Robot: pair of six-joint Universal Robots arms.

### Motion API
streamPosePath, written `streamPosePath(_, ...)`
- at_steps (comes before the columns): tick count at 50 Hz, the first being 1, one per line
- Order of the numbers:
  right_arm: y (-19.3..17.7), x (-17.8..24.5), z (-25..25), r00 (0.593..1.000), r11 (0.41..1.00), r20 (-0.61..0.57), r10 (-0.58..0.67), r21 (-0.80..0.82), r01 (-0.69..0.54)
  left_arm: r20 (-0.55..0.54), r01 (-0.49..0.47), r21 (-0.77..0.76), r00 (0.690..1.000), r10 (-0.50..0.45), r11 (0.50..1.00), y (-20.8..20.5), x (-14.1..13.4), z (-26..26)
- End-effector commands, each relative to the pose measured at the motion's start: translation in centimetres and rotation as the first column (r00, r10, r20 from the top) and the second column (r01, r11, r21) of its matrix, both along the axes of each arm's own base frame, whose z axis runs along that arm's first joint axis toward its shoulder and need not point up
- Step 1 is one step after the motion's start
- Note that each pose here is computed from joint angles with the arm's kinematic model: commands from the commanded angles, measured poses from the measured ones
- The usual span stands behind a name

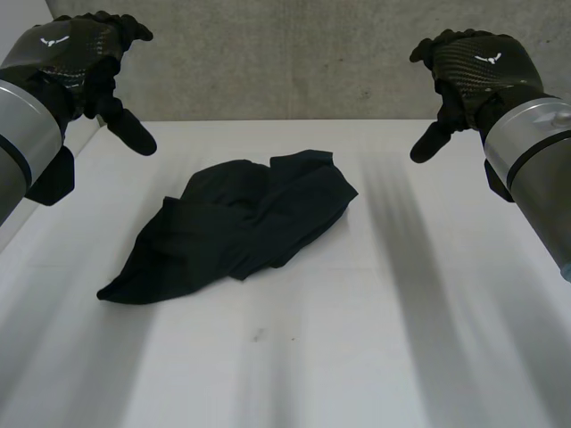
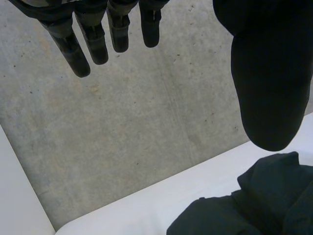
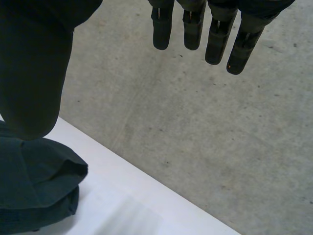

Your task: Fold the shorts.

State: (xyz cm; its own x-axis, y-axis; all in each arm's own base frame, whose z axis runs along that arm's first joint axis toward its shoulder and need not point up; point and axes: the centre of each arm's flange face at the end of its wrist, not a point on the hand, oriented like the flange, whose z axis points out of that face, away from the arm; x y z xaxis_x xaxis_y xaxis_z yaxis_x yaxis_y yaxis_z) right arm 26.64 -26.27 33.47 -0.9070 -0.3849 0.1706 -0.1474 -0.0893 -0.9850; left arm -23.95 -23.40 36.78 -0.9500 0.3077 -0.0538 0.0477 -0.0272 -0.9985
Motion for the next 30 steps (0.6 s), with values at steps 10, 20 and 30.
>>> streamPosePath(10,-0.1,0.7,-1.1,0.992,0.996,-0.089,0.086,0.006,-0.086,-0.017,0.072,-0.107,0.997,-0.075,0.992,-2.6,-3.8,-4.1)
streamPosePath(20,-1.8,-1.0,-8.3,0.954,0.981,-0.258,0.156,0.155,-0.118,0.279,0.270,-0.129,0.933,-0.226,0.954,-2.9,-12.1,-13.2)
streamPosePath(30,-6.2,-3.4,-14.1,0.960,0.975,-0.270,0.071,0.220,-0.010,0.466,0.348,-0.183,0.854,-0.231,0.920,-4.2,-16.5,-21.0)
